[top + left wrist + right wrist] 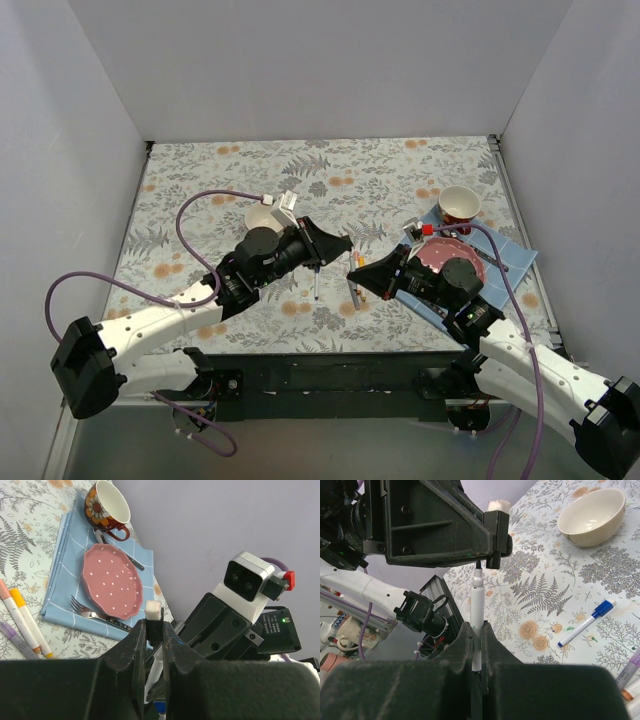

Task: Insert the pens into the pen caps
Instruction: Align the barrel with the opening of the pen cap

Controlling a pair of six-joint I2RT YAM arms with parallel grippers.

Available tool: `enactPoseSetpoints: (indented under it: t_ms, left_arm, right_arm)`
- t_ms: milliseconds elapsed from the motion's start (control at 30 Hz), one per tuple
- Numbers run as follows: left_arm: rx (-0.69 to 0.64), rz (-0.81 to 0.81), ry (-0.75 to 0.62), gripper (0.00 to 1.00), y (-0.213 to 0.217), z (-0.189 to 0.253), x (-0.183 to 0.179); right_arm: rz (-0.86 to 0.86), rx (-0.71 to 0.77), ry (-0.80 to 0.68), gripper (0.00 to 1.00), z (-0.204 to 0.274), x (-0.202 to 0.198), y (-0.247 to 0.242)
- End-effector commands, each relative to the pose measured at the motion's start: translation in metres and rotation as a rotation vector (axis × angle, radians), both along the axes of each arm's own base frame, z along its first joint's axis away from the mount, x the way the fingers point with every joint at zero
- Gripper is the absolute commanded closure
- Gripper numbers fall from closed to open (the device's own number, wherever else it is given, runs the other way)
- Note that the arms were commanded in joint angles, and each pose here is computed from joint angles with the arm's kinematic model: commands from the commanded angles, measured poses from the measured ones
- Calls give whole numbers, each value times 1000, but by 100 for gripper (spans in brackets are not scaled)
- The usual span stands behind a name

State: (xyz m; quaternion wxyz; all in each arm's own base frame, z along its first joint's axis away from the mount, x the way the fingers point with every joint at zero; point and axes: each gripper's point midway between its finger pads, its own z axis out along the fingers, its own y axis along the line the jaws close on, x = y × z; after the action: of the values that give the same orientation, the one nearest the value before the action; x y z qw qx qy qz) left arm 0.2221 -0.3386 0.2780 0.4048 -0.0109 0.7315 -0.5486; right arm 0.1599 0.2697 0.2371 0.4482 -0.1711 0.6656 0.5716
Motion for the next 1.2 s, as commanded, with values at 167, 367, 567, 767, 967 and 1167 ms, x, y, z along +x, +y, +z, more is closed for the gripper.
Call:
enactPoseSetpoints:
  t_ms: [167, 367, 567, 767, 967, 1167]
  left_arm:
    - [-23, 65, -35, 100, 15, 19, 2]
    - [-20, 52, -27, 100, 14, 14, -1]
    - [-25, 26, -19, 100, 10, 11, -4]
    - [-27, -15, -11, 100, 5, 6, -9]
    - [-26, -30, -4, 100, 3, 3, -11]
    - [-23, -35, 3, 100, 1, 1, -11]
  right_arm:
    - [5, 32, -33, 99, 17, 0, 2]
    - [4, 33, -32, 99, 18, 1, 3]
    - [4, 34, -31, 99, 18, 1, 4]
    - [-2, 34, -30, 99, 18, 2, 3]
    - [-4, 34, -28, 99, 18, 2, 3]
    - [4, 33, -20, 99, 16, 2, 5]
